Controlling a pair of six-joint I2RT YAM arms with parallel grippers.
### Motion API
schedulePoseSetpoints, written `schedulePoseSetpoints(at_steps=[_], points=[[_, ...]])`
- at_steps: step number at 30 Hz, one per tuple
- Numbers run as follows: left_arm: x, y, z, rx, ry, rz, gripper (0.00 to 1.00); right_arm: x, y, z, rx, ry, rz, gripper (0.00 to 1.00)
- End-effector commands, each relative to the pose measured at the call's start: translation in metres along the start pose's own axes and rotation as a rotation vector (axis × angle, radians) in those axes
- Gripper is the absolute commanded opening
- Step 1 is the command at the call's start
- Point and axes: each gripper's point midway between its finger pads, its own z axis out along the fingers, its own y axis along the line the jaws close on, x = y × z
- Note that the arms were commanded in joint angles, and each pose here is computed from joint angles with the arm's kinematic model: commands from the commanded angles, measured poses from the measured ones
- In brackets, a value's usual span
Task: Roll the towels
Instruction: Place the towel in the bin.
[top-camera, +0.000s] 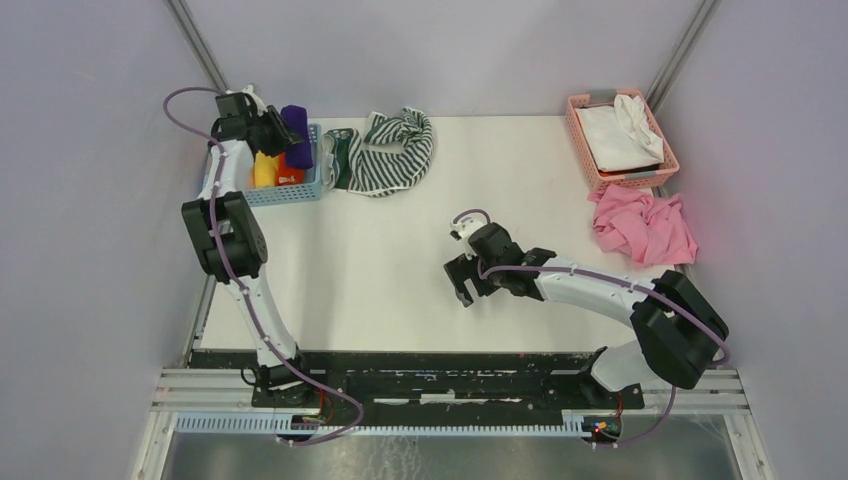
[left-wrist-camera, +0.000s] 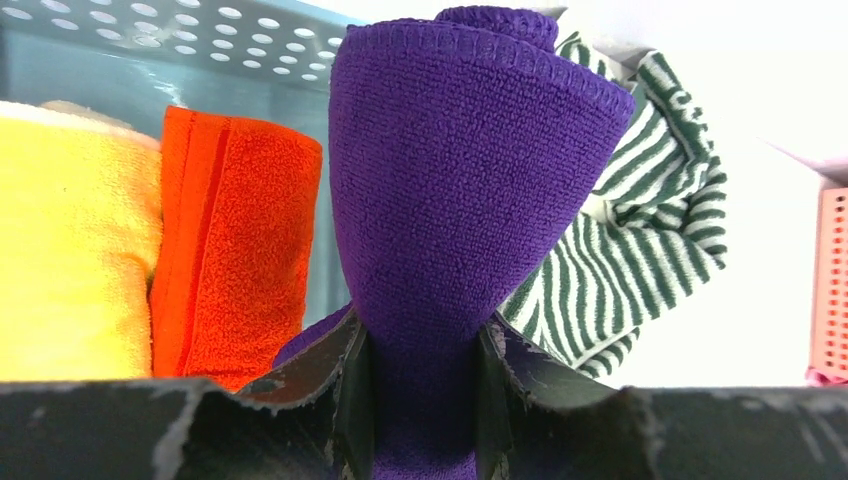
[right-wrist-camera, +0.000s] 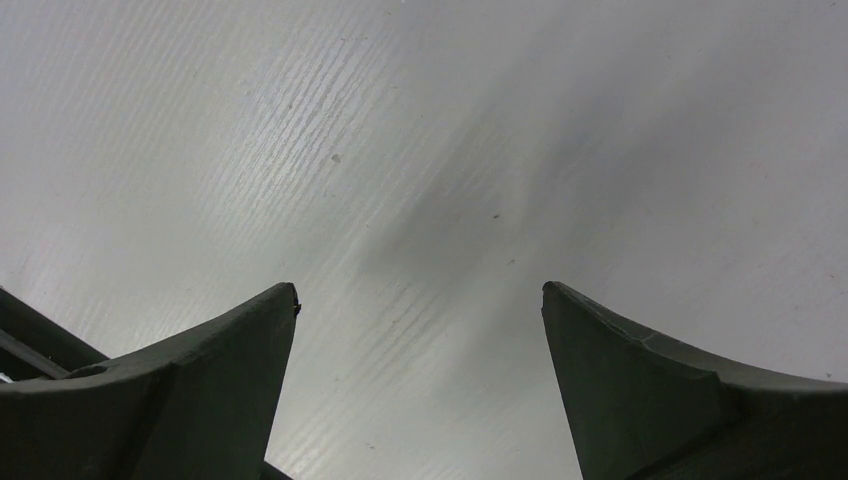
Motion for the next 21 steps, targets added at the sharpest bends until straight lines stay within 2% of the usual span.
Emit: schedulePoseSetpoints(at_steps=[1, 11, 15, 21], points=[[-0.009, -0.013, 0.001, 0.130, -0.014, -0.074, 0.33, -0.023, 0.003, -0.002, -0.011, -0.052, 0.003, 1.00], [0.029, -0.002, 0.024, 0.173, 0.108, -0.180, 0.33, -0.020, 0.003, 0.001, -0.017, -0.041, 0.006, 1.00], [0.040, 0.020, 0.030, 0.063, 0.151, -0.173, 0.33, -0.021, 0.004, 0.001, -0.020, -0.040, 0.006, 1.00], [0.064, 0.065, 0.030, -0.194, 0.216, -0.093, 0.34, -0.019, 0.003, 0.004, -0.017, -0.031, 0.007, 1.00]])
